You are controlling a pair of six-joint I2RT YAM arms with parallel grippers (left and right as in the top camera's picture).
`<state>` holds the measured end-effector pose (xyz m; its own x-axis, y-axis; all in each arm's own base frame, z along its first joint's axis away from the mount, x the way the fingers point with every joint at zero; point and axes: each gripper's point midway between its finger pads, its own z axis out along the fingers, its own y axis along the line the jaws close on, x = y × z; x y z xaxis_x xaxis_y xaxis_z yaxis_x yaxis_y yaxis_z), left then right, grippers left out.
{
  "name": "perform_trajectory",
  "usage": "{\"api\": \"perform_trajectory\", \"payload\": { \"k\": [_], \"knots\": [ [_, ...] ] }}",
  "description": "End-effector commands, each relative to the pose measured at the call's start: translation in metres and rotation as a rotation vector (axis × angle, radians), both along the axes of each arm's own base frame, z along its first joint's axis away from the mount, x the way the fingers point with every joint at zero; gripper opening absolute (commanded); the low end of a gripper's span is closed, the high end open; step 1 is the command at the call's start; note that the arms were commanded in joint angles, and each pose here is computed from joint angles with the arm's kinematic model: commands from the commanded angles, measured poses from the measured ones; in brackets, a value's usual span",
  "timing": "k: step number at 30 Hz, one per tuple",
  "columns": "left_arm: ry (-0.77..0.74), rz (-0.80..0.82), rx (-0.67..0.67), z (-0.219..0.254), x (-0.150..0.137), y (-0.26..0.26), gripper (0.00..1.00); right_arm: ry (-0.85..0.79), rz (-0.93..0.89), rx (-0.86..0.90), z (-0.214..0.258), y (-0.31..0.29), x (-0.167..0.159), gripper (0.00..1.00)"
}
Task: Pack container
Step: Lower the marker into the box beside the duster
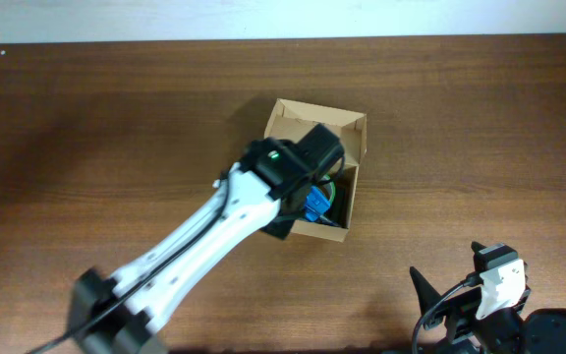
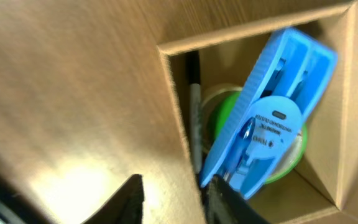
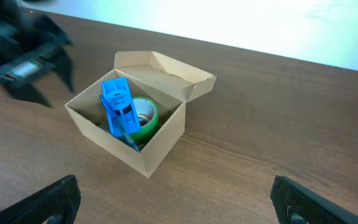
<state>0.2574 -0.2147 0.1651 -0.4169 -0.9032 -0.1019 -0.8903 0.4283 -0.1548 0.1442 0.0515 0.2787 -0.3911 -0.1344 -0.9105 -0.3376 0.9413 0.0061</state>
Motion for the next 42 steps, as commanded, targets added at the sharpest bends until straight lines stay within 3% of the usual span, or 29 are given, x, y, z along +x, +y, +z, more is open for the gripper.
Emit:
{"api": "perform_trajectory", "payload": {
  "k": [1,4,11,19,26,29,35,39,42],
  "knots": [
    [-0.051,0.013,0.005,0.021,-0.005,0.014,0.42,-0.004,-0.019,0.005,0.001,-0.003,0.001,0.99],
    [-0.065,0.007,0.009,0.025,-0.004,0.016,0.47,-0.004,-0.019,0.005,0.001,-0.003,0.001,0.99],
    [-0.085,-0.016,0.0,0.017,0.007,0.005,0.47,-0.004,-0.02,0.005,0.001,-0.003,0.001,0.99],
    [-0.042,-0.016,0.034,-0.041,0.036,-0.022,0.47,-0.004,-0.02,0.005,0.001,-0.003,0.001,0.99],
    [-0.011,-0.016,0.033,-0.06,0.049,-0.025,0.46,-0.004,-0.02,0.005,0.001,-0.003,0.001,0.99],
    [0.003,-0.017,0.027,-0.063,0.053,-0.022,0.36,-0.004,-0.02,0.005,0.001,-0.003,0.001,0.99],
    [0.042,-0.01,-0.001,-0.076,0.054,-0.027,0.29,-0.004,-0.02,0.005,0.001,-0.003,0.001,0.99],
    [0.056,-0.013,-0.022,-0.077,0.053,-0.032,0.06,-0.004,-0.019,0.005,0.001,-0.003,0.001,0.99],
    [0.051,-0.022,-0.025,-0.075,0.054,-0.033,0.02,-0.004,-0.019,0.005,0.001,-0.003,0.001,0.99]
  ]
}}
